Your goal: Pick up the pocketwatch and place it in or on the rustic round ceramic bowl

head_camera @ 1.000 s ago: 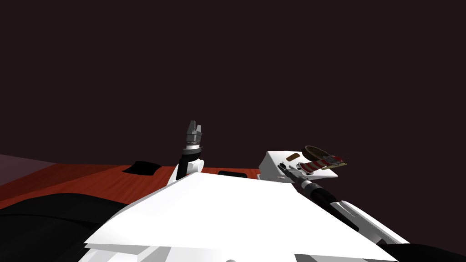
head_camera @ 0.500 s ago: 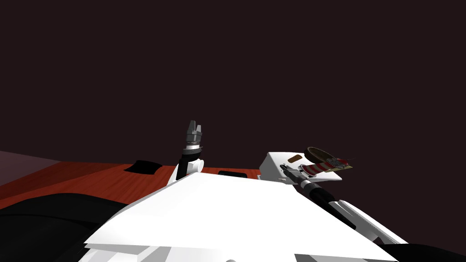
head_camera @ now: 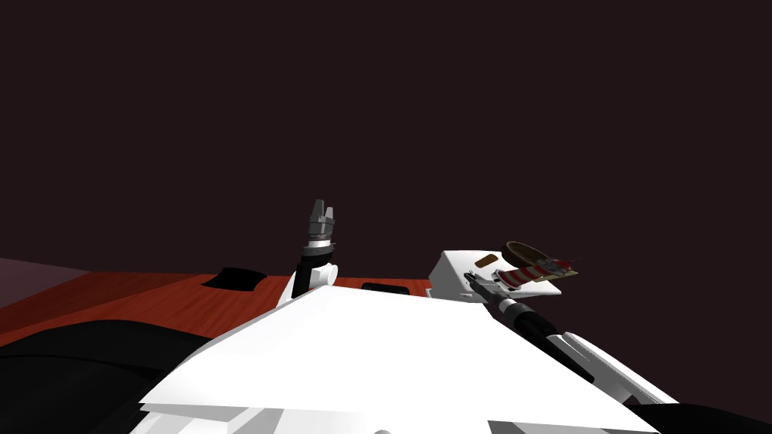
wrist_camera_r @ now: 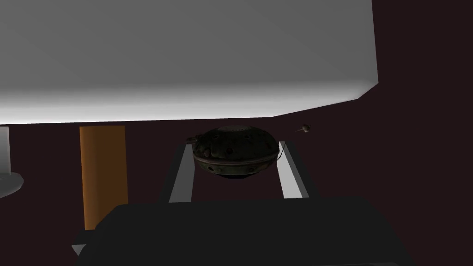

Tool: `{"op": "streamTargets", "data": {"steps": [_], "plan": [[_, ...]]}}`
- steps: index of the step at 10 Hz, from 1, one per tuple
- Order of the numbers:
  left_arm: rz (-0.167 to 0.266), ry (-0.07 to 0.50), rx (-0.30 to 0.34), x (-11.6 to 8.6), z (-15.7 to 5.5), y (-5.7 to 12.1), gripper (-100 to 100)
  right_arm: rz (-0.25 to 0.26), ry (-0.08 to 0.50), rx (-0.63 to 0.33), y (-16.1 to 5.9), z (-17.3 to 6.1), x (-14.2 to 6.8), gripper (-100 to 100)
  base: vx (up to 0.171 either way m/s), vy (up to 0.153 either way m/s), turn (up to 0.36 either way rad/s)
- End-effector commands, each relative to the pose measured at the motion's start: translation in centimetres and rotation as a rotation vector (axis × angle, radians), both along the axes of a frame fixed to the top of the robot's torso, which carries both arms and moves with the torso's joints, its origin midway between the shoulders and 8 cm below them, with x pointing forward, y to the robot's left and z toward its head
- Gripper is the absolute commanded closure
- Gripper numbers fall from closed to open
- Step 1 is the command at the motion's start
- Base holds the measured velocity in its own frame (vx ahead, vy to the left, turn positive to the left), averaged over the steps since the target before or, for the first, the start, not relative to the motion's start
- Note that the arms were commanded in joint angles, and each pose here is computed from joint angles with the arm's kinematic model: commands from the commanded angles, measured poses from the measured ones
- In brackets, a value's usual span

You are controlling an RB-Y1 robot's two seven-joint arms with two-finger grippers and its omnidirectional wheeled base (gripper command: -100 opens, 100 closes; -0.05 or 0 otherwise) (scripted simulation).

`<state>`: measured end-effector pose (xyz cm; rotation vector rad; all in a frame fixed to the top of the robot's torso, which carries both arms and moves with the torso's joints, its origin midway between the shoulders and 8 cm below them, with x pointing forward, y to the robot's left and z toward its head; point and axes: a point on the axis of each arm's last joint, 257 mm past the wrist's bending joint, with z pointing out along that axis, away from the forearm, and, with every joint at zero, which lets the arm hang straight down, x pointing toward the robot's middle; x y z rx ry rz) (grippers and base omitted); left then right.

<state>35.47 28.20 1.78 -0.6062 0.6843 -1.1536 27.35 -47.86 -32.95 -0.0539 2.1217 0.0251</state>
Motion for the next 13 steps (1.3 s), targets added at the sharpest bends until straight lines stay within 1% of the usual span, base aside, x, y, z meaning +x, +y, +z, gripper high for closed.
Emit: {"op": "streamTargets", "data": {"steps": [1, 2, 5, 6, 7, 8, 13], "plan": [[0.0, 0.0, 0.0, 0.0, 0.0, 0.0, 0, 0.0, 0.0, 0.0, 0.0, 0.0, 0.0, 0, 0.0, 0.0, 0.0], [0.0, 0.0, 0.0, 0.0, 0.0, 0.0, 0, 0.024, -0.06, -0.007, 0.1, 2.5, 2.4, 100, -0.009, 0.007, -0.021], [0.0, 0.0, 0.0, 0.0, 0.0, 0.0, 0, 0.058, -0.138, -0.007, 0.1, 5.9, 5.4, 100, -0.01, -0.002, -0.009], [0.0, 0.0, 0.0, 0.0, 0.0, 0.0, 0, 0.074, -0.169, -0.001, -0.2, 7.3, 6.7, 100, -0.017, -0.03, -0.016], [0.0, 0.0, 0.0, 0.0, 0.0, 0.0, 0, 0.081, -0.181, 0.002, -0.5, 7.9, 7.2, 100, -0.018, -0.04, -0.006], [0.0, 0.0, 0.0, 0.0, 0.0, 0.0, 0, 0.093, -0.197, 0.007, -1.2, 8.8, 8.1, 100, -0.016, -0.063, 0.013], [0.0, 0.0, 0.0, 0.0, 0.0, 0.0, 0, 0.118, -0.215, 0.018, -4.0, 10.7, 9.5, 100, -0.004, -0.05, 0.038]]}}
